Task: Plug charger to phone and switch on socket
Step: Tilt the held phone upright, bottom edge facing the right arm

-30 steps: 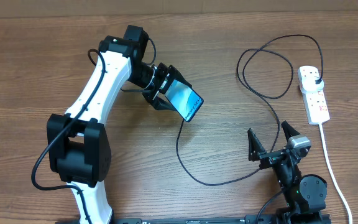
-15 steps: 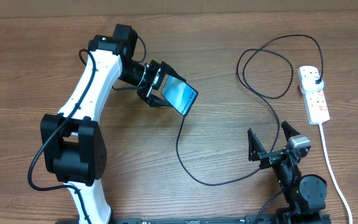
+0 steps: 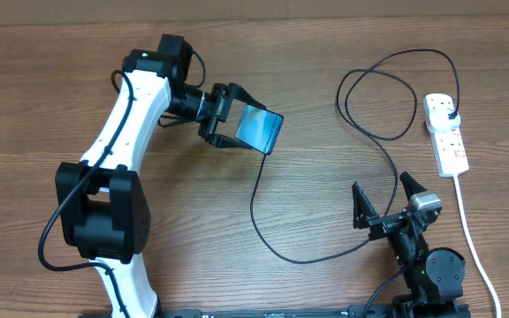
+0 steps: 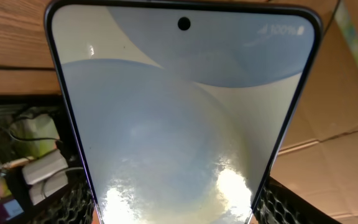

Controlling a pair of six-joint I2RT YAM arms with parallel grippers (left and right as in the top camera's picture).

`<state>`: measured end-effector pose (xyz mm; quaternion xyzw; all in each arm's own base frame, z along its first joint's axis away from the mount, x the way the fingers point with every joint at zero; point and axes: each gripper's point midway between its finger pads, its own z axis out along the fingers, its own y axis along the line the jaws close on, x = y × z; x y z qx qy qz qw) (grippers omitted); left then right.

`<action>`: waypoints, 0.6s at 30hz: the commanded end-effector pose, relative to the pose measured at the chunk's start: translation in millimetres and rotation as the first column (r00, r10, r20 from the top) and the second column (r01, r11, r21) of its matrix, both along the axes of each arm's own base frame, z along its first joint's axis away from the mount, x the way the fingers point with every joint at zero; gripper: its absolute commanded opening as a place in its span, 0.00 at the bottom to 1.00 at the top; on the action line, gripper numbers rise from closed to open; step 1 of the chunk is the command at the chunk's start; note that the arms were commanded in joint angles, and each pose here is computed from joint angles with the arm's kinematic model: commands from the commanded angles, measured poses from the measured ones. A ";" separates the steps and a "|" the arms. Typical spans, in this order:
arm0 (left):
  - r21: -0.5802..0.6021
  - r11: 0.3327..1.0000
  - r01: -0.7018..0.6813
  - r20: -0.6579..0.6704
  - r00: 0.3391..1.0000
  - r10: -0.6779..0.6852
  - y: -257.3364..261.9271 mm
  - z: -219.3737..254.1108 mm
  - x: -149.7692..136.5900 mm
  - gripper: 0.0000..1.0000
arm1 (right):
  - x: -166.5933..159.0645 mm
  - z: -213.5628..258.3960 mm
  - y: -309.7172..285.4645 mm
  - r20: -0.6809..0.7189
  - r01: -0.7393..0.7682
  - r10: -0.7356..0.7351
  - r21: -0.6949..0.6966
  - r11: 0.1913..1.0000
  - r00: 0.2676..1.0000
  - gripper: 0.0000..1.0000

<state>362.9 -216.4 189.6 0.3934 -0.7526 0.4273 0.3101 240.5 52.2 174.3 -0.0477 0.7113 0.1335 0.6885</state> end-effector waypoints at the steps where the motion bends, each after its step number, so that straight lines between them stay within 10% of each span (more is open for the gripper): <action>1: -0.089 0.995 -0.043 -0.041 0.998 0.039 1.8 22.6 7.3 0.48 | 0.0 -1.4 -0.6 0.006 0.001 -0.001 0.000 1.000 1.000 1.00; 18: -0.051 0.996 -0.074 -0.033 0.997 0.073 15.9 16.3 14.1 0.49 | 0.0 -1.4 -0.6 0.006 0.001 -0.001 0.000 1.000 1.000 1.00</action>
